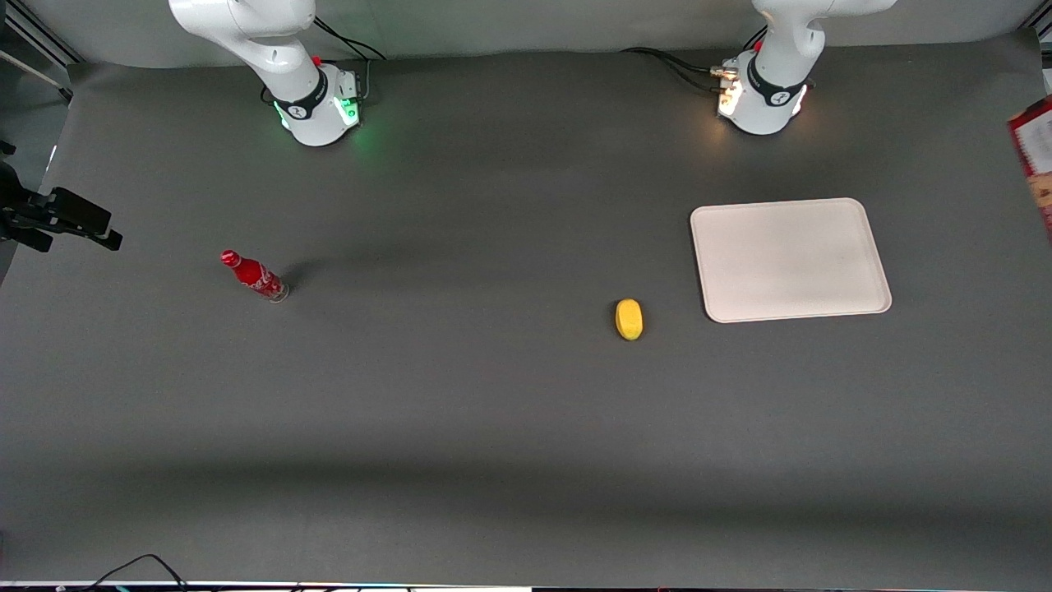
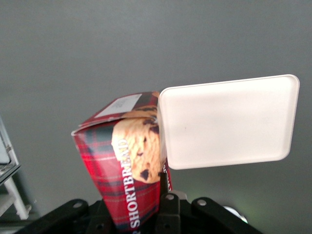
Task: Place red cookie box on tray
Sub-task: 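Lift the cookie box with the left gripper and carry it toward the tray, then lower the cookie box onto the tray's edge and open the left gripper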
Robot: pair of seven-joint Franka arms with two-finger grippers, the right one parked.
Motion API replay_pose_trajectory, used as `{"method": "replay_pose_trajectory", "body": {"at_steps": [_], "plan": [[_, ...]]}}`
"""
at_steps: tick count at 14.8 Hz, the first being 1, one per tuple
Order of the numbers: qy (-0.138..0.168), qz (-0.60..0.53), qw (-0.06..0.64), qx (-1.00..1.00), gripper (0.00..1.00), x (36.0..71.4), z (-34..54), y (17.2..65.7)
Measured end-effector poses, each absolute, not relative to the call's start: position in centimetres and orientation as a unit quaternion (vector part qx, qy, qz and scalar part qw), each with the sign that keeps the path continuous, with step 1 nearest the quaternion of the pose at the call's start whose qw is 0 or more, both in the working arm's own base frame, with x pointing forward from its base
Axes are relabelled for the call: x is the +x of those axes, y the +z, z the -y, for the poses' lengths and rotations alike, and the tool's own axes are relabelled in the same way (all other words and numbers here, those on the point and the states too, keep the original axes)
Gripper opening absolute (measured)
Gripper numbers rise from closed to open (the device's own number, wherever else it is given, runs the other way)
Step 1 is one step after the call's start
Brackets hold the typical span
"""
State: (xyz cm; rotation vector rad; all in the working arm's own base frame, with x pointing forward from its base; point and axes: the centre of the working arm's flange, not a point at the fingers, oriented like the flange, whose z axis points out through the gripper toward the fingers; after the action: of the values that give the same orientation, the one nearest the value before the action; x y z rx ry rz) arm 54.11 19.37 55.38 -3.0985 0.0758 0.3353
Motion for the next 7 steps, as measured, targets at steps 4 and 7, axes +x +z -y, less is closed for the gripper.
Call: {"method": "replay_pose_trajectory", "body": {"at_steps": [4, 7], "plan": [[0.115, -0.040, 0.003, -0.993, 0.26, 51.3, -18.2, 40.8], [0.108, -0.053, 0.011, -0.993, 0.26, 49.4, -16.8, 31.5]]}}
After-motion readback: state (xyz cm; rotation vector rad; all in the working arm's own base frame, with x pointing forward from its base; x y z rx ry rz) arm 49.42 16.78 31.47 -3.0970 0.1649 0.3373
